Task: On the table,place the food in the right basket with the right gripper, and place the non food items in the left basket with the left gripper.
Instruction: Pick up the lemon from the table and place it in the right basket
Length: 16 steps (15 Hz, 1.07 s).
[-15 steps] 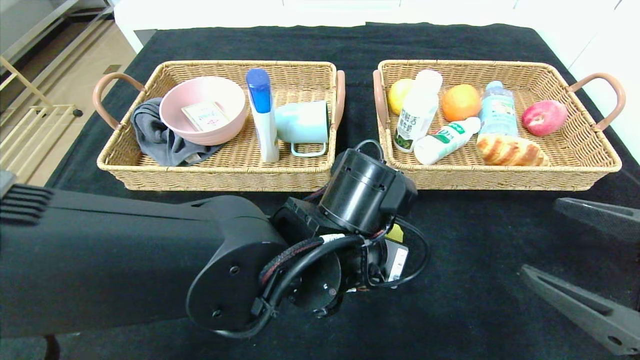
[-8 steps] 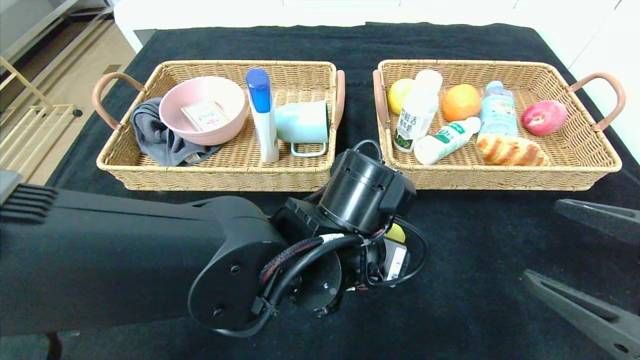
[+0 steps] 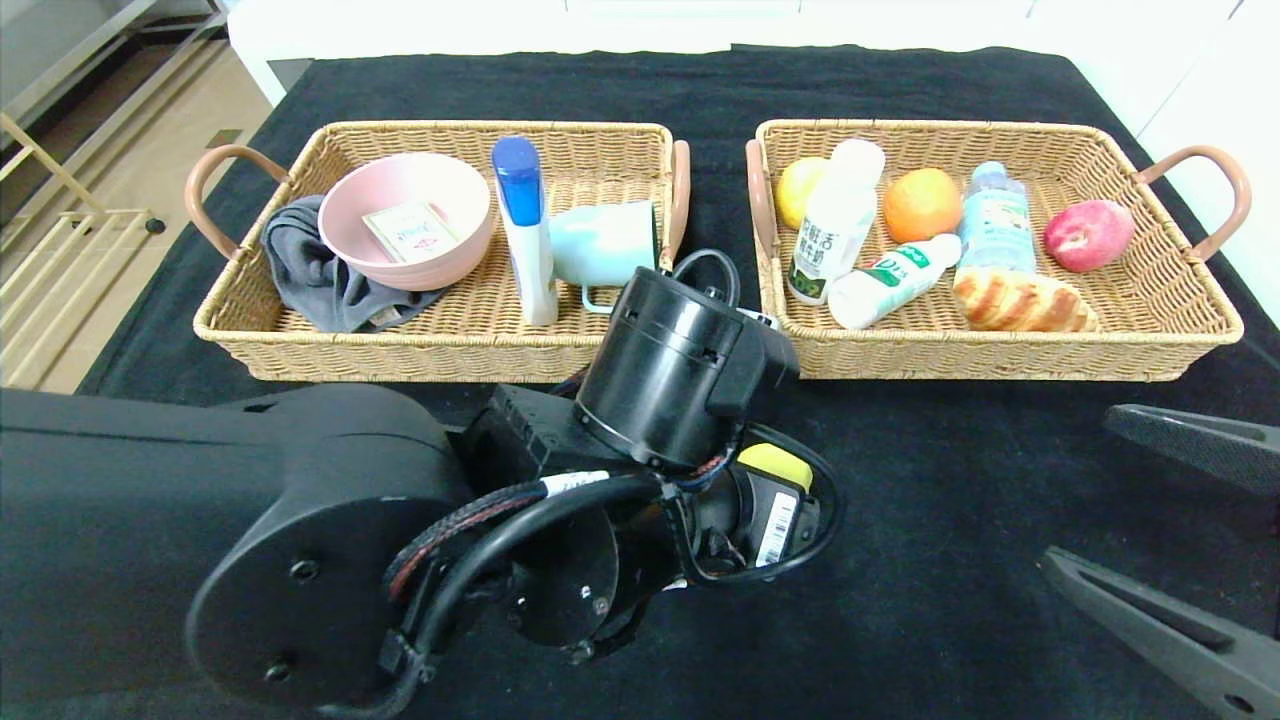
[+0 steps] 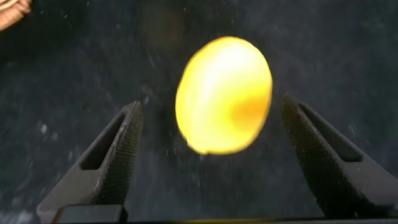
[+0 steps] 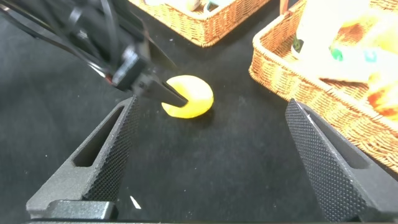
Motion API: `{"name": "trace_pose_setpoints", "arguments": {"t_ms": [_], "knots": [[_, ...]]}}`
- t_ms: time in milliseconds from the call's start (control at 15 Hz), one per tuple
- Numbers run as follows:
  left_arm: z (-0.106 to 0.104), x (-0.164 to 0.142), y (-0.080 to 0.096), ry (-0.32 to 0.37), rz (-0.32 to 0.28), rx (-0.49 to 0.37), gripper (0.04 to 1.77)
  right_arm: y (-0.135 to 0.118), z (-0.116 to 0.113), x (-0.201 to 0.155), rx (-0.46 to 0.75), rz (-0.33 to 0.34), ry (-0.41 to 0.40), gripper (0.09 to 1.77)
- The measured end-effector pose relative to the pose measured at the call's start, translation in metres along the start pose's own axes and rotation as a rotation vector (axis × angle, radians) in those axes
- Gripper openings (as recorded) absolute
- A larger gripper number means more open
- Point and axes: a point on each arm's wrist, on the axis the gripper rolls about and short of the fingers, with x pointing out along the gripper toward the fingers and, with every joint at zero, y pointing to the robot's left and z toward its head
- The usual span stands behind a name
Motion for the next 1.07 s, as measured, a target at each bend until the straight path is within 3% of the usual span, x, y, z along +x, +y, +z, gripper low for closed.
{"name": "trace_pose_setpoints", "arguments": {"t_ms": [200, 333, 733, 867, 1067], "knots": [[0.001, -0.019, 0.012, -0.069, -0.007, 0.034, 1.64, 0.001, -0.003, 0.000, 0.008, 0.009, 0.032, 1.71], [0.000, -0.032, 0.026, -0.161, -0.019, 0.047, 1.66, 0.001, -0.005, 0.001, 0.011, 0.016, 0.041, 1.71], [-0.028, -0.046, 0.082, -0.358, -0.135, 0.052, 1.69, 0.001, -0.015, 0.010, 0.026, 0.021, 0.097, 1.71], [-0.038, -0.053, 0.096, -0.385, -0.161, 0.082, 1.69, 0.001, -0.017, 0.012, 0.029, 0.022, 0.109, 1.71], [-0.053, -0.062, 0.108, -0.372, -0.146, 0.084, 1.70, 0.001, -0.018, 0.013, 0.032, 0.025, 0.116, 1.71]]}}
